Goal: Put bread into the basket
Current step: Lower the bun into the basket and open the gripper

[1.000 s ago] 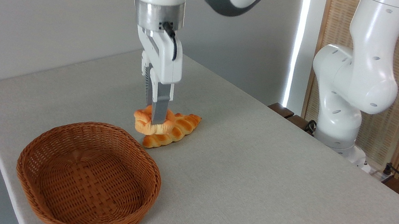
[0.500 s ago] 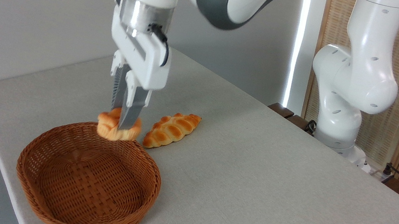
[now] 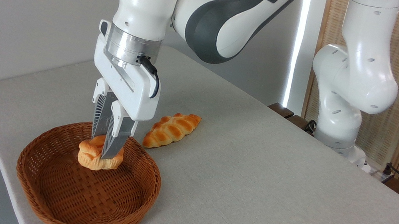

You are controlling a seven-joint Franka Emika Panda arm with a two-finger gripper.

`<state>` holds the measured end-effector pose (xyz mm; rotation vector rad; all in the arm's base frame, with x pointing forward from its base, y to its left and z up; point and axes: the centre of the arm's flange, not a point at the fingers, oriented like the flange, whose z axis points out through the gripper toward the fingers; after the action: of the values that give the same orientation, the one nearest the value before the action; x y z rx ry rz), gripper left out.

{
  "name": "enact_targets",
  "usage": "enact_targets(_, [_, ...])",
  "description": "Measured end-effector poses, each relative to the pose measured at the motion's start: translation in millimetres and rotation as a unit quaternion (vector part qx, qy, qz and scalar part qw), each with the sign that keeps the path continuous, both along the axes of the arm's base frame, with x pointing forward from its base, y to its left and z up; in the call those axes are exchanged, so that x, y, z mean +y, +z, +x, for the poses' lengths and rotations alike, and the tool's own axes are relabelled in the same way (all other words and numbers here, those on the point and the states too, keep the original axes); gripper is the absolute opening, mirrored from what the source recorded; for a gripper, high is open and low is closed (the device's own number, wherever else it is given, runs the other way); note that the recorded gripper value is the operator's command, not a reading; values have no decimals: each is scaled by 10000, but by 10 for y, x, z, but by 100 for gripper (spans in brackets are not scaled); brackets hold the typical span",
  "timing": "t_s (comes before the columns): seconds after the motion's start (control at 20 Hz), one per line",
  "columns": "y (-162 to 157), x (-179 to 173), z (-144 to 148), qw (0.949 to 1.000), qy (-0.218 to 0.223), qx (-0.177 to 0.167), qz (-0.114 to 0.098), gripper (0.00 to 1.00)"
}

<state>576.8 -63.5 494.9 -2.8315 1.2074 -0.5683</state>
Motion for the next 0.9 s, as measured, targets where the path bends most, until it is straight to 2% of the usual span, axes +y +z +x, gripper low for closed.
enact_targets(0.65, [26, 72, 13, 9999, 99, -20, -18, 100])
enact_targets(0.9, [323, 121, -65, 9984, 495, -156, -232, 100])
